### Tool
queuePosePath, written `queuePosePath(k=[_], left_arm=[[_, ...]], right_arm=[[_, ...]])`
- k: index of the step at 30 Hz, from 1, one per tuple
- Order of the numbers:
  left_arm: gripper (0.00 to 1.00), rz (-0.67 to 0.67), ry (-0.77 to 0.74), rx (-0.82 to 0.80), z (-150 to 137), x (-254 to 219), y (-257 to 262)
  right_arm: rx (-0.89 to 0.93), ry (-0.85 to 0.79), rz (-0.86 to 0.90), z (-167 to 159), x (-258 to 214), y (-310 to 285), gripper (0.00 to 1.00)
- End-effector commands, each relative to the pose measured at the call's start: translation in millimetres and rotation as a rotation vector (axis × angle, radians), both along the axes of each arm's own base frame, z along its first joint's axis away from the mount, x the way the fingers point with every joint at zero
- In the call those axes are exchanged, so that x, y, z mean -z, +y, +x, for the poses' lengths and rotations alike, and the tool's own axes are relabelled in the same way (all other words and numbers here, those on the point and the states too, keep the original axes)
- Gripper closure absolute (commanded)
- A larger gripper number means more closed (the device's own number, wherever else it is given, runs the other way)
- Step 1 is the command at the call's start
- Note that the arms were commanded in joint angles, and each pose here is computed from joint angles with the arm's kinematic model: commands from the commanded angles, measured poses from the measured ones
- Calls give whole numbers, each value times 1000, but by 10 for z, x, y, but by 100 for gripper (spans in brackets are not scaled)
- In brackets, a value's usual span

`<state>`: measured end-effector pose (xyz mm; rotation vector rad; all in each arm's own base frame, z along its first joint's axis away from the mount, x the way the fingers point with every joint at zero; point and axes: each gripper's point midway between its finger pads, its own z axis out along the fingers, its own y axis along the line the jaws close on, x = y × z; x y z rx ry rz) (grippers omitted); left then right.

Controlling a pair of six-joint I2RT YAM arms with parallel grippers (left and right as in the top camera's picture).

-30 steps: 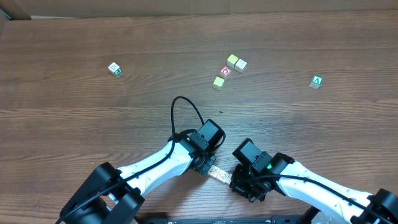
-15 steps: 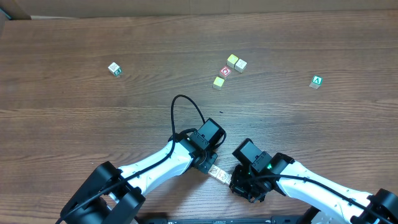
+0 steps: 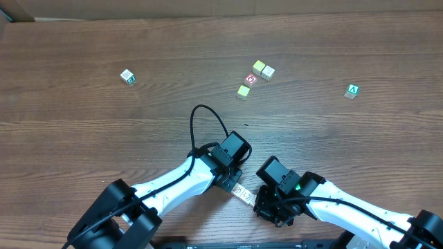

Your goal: Flip 4 blocks

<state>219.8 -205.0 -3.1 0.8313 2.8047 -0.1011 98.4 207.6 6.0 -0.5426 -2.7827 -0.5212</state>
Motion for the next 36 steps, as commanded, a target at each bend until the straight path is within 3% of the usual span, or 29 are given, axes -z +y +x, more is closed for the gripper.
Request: queuePosePath(k=[1,36], left_arm=[[96,69,45,-7,-125,208,148],[96,79,15,128,-88,201,114]], right_arm=[[-1,-15,25,49,-45,81,96],[-4,-7,33,35,-53,92,96]])
